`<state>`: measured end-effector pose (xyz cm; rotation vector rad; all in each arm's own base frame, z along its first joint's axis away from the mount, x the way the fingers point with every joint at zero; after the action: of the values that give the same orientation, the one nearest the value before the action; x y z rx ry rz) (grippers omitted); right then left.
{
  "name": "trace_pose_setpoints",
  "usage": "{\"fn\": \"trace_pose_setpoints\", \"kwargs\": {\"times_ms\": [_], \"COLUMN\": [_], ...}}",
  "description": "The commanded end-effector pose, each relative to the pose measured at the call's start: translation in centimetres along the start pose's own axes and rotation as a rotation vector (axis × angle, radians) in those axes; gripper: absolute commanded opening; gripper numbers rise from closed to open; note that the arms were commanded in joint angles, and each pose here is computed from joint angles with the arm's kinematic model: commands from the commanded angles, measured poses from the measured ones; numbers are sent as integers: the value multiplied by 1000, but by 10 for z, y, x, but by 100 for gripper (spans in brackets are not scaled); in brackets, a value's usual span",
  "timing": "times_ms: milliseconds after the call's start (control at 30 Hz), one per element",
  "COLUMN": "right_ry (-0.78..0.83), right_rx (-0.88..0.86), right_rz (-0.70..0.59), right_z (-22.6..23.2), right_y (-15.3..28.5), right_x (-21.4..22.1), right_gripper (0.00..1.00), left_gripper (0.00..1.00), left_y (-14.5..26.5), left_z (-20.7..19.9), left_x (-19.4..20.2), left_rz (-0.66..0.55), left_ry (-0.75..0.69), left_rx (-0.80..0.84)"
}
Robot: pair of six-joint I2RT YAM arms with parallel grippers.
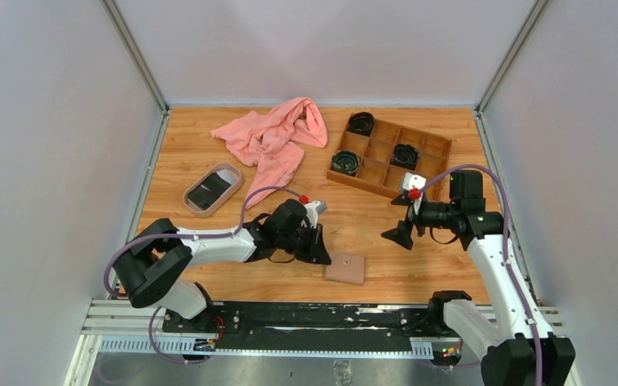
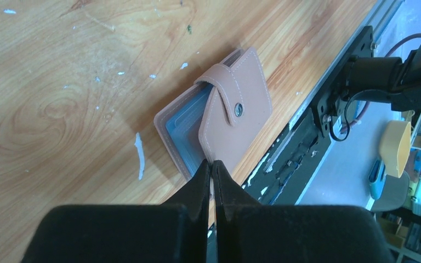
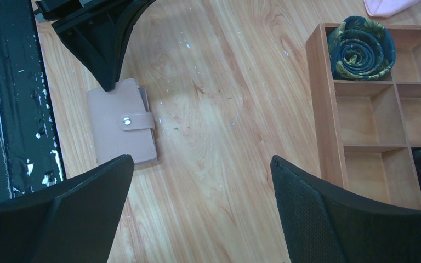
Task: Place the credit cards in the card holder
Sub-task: Move the card holder to the center of the board.
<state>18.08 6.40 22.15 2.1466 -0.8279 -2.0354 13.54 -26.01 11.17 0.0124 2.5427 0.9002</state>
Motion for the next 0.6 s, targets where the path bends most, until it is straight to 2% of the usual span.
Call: {"fn": "trace_pose_setpoints", "kwargs": {"times_ms": [0, 567], "right_ry": [7, -9], "right_rx": [-53, -79], "right_rz": [-14, -16], "right_z": [11, 13], "right_y": [-2, -2], "right_x": [2, 1], "right_gripper": [99, 98], "left_gripper": [0, 0], "left_y": [-5, -14], "left_z": [-3, -4], "left_x": [-1, 0], "left_rz": [-51, -147], "left_ry": [12, 72], "left_rx": [16, -10]}}
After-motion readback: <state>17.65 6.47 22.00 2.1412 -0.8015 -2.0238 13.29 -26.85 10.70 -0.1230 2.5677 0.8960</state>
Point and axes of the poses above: each gripper's point midway between its finger pads, its own y axis back along the fingers, its own z axis along the line the jaws close on, x = y × z, the point moved 9 cm from there along y, back along the fingers, and after that the axes turned 2 degrees about y, right-handed, at the moved point
